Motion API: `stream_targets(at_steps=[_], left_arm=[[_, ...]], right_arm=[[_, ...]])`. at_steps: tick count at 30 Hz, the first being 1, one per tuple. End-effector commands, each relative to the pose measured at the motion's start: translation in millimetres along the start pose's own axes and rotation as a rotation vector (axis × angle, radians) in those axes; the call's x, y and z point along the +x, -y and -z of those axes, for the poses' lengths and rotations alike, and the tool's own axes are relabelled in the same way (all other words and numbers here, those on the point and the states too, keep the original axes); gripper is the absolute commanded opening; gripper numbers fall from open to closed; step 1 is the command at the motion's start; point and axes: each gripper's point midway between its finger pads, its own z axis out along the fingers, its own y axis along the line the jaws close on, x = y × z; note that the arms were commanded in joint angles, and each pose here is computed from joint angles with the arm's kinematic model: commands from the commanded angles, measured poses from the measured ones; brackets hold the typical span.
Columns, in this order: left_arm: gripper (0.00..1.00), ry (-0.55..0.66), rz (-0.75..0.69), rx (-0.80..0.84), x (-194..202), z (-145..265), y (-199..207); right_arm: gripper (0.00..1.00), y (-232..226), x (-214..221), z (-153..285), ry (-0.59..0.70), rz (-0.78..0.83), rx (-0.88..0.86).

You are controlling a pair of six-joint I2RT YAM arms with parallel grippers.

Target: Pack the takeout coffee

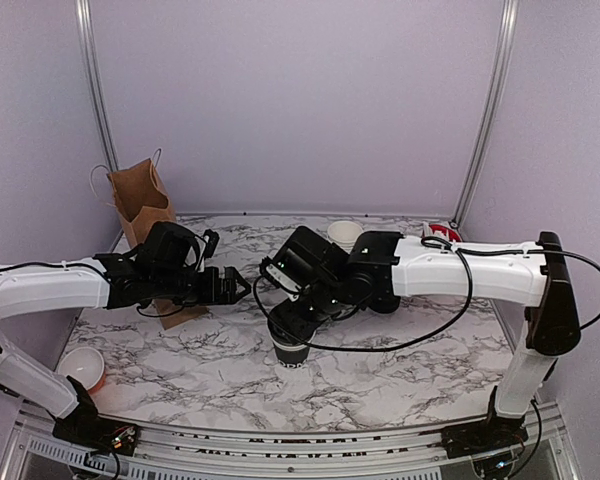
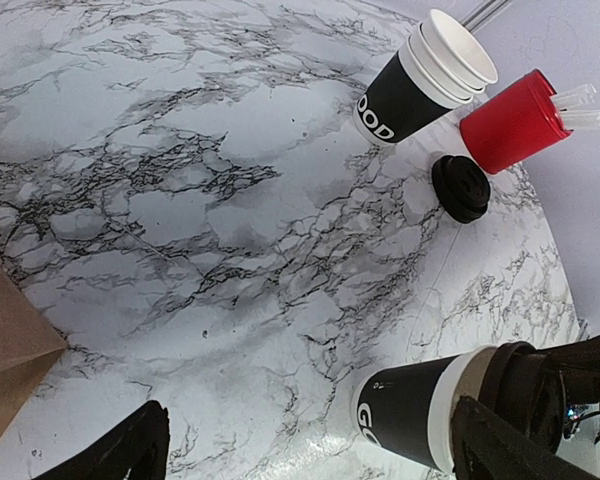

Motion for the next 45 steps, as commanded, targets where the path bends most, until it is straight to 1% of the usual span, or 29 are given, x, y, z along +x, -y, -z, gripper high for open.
stream_targets(at_steps=[1,17,26,38,42,45], left_arm=[[0.99,0.009,-0.018,0.008,-4,-2,4],[0.99,0.001,-0.017,0.007,-1,-2,3],[0.98,-0.063,-0.03,0.038,18,-7,7],[0.97,-0.194,-0.083,0.083,67,-21,28],[0.97,-0.205,-0.088,0.084,71,-25,33],[0.98,-0.2,-0.09,0.082,69,-25,34]], right_arm=[[0.66,-9,-5,1,0.007,0.017,-0.014],[0.66,-8,30,-36,-0.089,0.009,-0.002],[0.67,-7,41,-39,-0.109,-0.027,-0.02],[0.67,-4,34,-36,-0.077,-0.036,-0.01],[0.68,1,29,-30,-0.062,-0.037,0.02],[0.71,4,22,-24,-0.052,-0.028,0.042]])
